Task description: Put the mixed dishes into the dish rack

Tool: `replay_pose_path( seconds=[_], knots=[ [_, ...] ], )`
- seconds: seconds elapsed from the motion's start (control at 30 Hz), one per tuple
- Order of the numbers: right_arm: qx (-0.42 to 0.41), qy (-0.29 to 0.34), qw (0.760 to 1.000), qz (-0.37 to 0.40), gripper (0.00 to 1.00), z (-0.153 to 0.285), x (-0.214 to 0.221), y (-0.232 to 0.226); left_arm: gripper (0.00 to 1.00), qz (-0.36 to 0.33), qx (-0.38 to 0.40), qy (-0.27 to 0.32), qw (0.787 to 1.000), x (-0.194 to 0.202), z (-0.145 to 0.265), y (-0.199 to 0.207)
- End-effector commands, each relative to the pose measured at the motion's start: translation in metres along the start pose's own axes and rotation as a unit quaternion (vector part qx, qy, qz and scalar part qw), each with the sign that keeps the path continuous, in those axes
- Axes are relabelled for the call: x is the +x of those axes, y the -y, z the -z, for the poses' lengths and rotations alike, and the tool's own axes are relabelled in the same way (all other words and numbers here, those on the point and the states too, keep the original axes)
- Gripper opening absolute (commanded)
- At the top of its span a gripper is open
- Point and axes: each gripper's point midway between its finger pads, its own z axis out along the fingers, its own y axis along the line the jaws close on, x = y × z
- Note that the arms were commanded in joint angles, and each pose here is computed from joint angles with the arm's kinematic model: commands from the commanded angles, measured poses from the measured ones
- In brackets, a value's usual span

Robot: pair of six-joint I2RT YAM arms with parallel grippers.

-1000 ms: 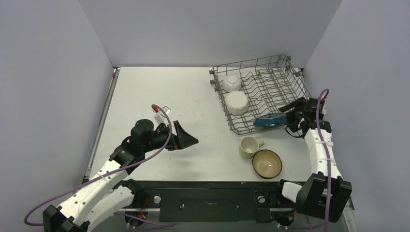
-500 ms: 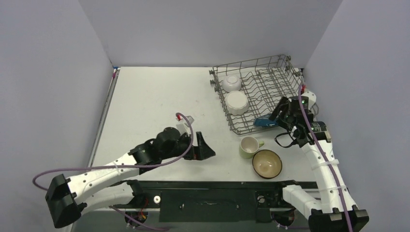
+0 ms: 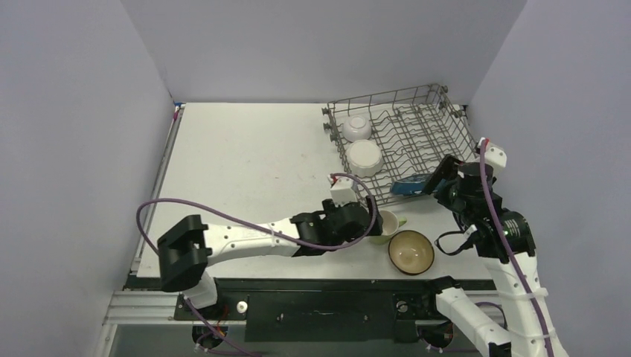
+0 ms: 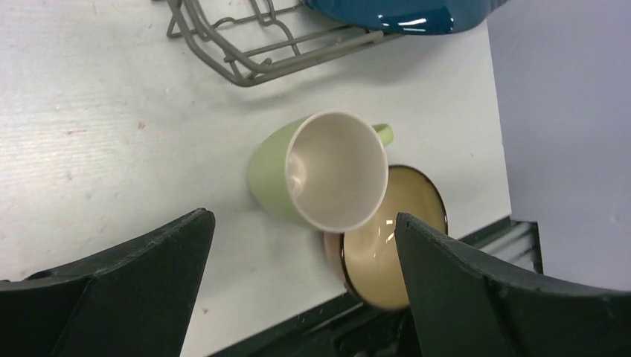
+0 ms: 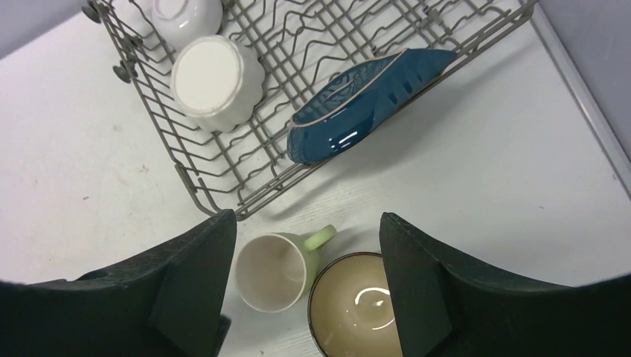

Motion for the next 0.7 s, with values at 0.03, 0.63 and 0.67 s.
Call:
replay_pose_path(
  seconds=[0.03,0.63,0.67],
  knots=[
    [0.012,0.045,0.999,-0.001,0.67,0.024,-0.021,0.012,0.86,-0.007,-0.072,0.048,0.996,-0.005,-0.030,-0.001],
    [0.035,0.036,0.998,0.033,0.68,0.023,-0.008,0.030,0.54,-0.078,-0.141,0.009,0.987,0.029,-0.076,-0.009],
    [0.037,0.035,0.998,0.035,0.68,0.022,-0.007,0.031,0.53,-0.083,-0.143,0.003,0.986,0.033,-0.077,-0.011]
  ],
)
